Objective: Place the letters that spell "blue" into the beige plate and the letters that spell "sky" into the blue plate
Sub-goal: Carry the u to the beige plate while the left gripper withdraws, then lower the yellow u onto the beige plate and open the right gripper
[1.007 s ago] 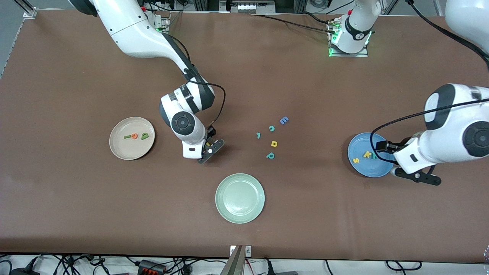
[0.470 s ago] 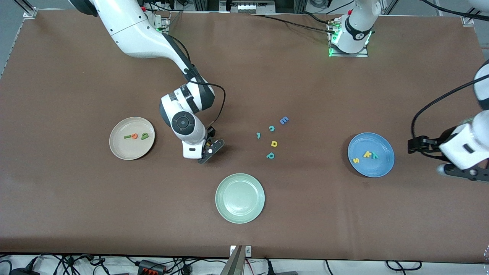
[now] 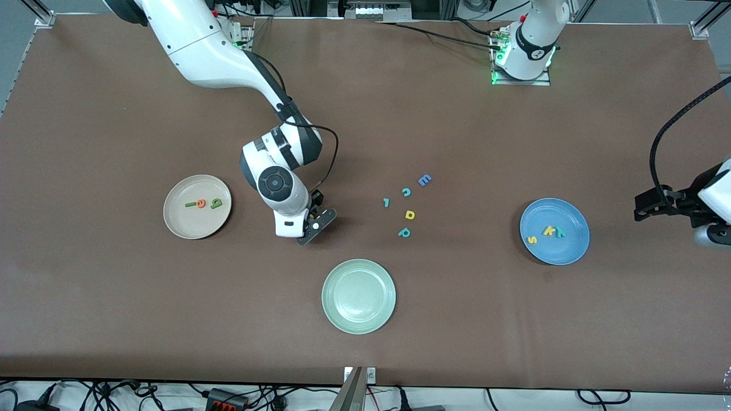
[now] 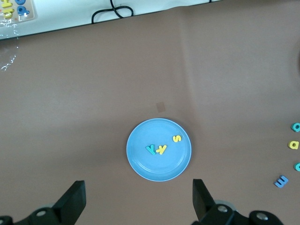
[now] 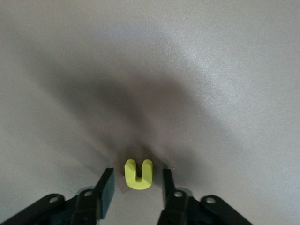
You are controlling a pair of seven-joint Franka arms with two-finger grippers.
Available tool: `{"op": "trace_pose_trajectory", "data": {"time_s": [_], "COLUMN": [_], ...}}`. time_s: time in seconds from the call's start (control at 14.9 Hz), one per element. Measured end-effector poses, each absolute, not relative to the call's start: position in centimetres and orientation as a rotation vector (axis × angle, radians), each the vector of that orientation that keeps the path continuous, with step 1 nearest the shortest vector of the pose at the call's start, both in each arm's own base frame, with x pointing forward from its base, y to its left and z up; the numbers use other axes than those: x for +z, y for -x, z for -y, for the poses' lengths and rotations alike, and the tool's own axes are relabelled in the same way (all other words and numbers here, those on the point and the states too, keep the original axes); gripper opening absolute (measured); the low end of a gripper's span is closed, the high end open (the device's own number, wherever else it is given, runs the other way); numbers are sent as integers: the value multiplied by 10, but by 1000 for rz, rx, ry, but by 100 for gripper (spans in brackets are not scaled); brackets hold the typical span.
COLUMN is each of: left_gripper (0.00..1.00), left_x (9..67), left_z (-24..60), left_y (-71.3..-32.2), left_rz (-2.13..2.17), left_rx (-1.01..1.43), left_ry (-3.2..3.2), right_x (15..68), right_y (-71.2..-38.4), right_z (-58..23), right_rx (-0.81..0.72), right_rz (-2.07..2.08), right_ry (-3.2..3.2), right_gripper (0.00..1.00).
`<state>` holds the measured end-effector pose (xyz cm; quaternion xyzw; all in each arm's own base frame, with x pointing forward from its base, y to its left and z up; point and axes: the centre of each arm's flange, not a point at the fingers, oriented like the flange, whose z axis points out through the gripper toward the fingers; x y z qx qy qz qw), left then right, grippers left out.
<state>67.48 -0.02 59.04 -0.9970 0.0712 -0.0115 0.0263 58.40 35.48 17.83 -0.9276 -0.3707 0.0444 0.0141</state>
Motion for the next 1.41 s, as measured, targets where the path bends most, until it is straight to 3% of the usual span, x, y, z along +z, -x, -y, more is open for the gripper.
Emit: {"op": "trace_pose_trajectory", "data": {"time_s": [0.2, 0.34, 0.67, 1.07, 1.41], "left_gripper": [100, 100, 100, 100, 100], "left_x": [599, 606, 600, 598, 595], "left_z": [15, 27, 41, 5, 16], "left_y": [-663, -653, -631, -567, -559], "left_rz": [-255, -283, -201, -28, -48], "left_rx": [27, 69, 95, -17, -16], "left_ry": [3079, 3078, 3155, 3161, 3162], "right_x": [178, 178, 178, 183, 230], "right_y": [-584, -584, -585, -599, -630], "right_z": [-355, -355, -354, -333, -255], "right_rx": [139, 139, 136, 119, 228], "right_rz": [1155, 1157, 1155, 1113, 929], "right_ry": [2888, 2888, 2890, 2927, 2997], "right_gripper": [41, 29, 26, 26, 26]}}
